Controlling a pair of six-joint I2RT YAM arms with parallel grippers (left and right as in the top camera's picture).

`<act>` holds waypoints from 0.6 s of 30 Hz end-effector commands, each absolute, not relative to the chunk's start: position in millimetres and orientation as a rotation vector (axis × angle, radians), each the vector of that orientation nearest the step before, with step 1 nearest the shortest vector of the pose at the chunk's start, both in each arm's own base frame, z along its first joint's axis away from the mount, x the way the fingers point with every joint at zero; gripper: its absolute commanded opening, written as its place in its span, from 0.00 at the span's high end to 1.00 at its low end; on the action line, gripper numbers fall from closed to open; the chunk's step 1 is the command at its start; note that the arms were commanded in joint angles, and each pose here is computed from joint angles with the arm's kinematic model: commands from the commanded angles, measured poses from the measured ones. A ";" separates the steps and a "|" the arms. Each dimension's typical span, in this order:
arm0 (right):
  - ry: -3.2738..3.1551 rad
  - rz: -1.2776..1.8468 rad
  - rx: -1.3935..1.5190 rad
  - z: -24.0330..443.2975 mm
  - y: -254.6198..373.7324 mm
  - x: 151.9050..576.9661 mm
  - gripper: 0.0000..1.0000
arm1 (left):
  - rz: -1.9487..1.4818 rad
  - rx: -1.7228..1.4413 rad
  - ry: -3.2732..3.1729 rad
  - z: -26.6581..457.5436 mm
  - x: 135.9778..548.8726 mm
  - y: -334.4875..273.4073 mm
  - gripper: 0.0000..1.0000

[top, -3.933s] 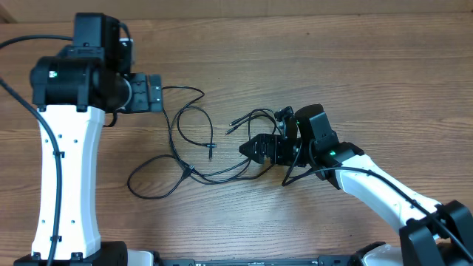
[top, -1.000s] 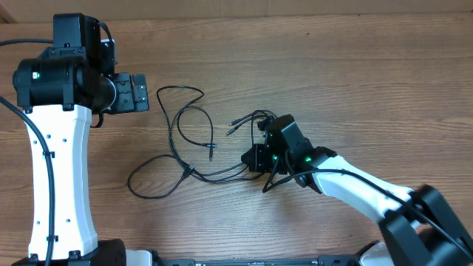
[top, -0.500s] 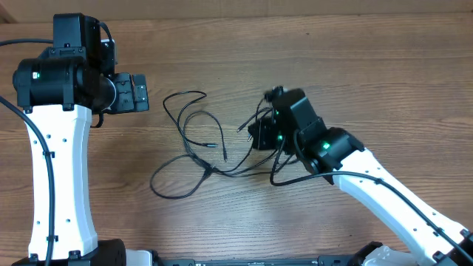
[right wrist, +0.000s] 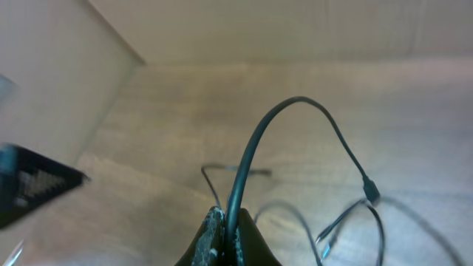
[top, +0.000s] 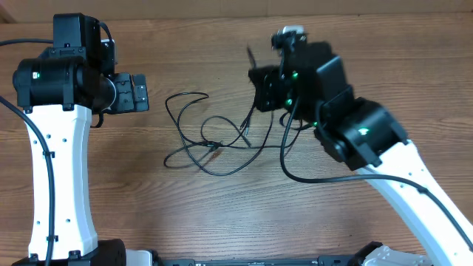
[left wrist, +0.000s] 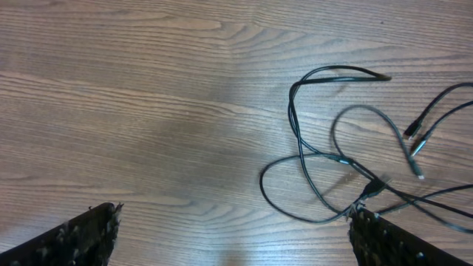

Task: Untangle cables
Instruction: 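Lift the single cable up and away with the right gripper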

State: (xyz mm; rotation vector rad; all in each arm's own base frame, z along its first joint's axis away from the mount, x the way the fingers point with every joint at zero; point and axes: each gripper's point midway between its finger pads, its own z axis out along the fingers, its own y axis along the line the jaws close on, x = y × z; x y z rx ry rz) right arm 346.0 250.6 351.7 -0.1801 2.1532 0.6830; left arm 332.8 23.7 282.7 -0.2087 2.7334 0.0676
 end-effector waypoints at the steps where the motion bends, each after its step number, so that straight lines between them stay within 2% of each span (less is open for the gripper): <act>1: 2.006 0.625 -0.188 410.3 235.1 343.8 0.96 | 0.082 -0.195 2.740 280.6 334.2 25.0 0.00; 18: 1.591 0.527 -0.245 562.8 202.2 322.9 0.96 | 0.082 -0.195 2.740 280.6 334.2 25.0 0.00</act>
